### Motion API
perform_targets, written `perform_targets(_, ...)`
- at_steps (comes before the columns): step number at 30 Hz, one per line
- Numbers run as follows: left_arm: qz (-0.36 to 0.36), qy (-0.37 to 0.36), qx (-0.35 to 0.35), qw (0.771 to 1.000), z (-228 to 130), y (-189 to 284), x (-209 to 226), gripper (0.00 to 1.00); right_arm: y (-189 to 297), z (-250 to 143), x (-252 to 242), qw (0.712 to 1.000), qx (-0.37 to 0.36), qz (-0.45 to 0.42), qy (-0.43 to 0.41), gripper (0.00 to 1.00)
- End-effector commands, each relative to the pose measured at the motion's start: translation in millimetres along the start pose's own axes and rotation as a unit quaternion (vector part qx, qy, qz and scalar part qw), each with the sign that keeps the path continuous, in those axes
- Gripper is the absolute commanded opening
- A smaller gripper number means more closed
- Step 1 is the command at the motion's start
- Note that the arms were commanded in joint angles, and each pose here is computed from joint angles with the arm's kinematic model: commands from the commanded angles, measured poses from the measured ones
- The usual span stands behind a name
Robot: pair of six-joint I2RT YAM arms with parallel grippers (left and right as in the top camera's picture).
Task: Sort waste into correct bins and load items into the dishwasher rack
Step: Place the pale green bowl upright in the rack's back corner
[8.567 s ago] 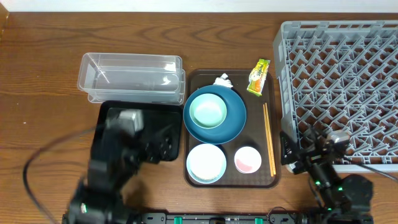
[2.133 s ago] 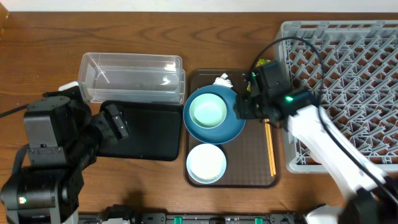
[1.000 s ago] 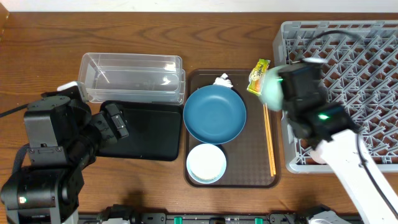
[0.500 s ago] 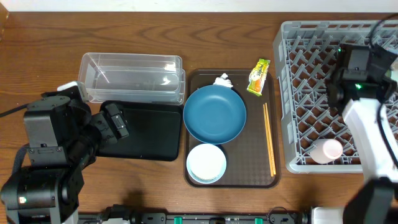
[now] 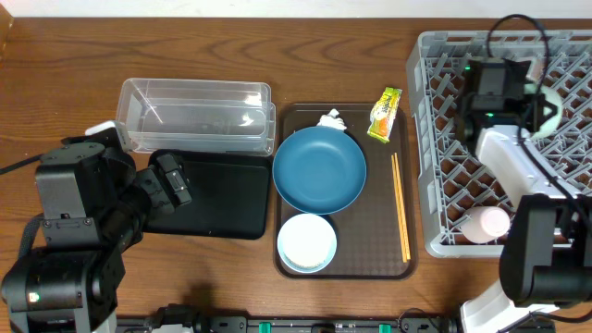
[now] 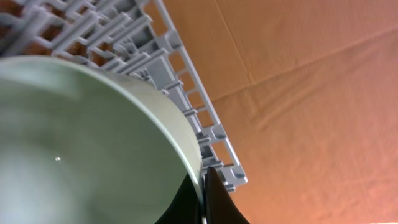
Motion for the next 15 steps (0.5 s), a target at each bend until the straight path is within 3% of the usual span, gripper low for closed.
perform_targets(1, 0.006, 0.002, -0.005, 1.000, 1.1, 2.7, 1.5, 0.94, 14.7, -0.7, 19.6, 0.999, -0.014, 0.011, 0.045, 0.01)
perform_targets(5, 0.006, 0.002, -0.005, 1.000, 1.0, 2.6, 1.5, 0.94, 25.3, -4.2, 32.4, 0.997, -0.022, 0.021, 0.068, 0.07)
perform_targets(6, 0.006, 0.002, -0.005, 1.000, 1.1, 2.7, 1.5, 0.94, 28.4, -3.8, 33.8, 0.997, -0.025, 0.023, 0.069, 0.15)
perform_targets(7, 0.006, 0.002, -0.005, 1.000, 1.0, 2.6, 1.5, 0.94, 31.9, -3.0, 35.1, 0.997, -0.029, 0.026, 0.069, 0.35)
perform_targets(10, 0.006, 0.002, -0.005, 1.000, 1.1, 2.7, 1.5, 0.94, 41.4, 0.9, 36.7, 0.997, -0.042, 0.036, 0.062, 0.69)
perform_targets(12, 0.006, 0.002, -0.005, 1.000, 1.1, 2.7, 1.5, 0.94, 49.5, 3.5, 38.6, 0.995, -0.052, 0.065, 0.062, 0.81)
perform_targets(15, 0.006, 0.002, -0.005, 1.000, 1.0, 2.6, 1.5, 0.94, 66.4, 6.8, 39.7, 0.982, -0.070, 0.156, 0.081, 0.84)
Point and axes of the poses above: each gripper's point midway between its finger pads, its own y axis back along the fingers, its own x axis along the line the jaws close on, z = x × y, the point moved 8 cm from there along y, back along the fingers, and after that the axes turned 8 degrees about -y, right-handed, at the moved point
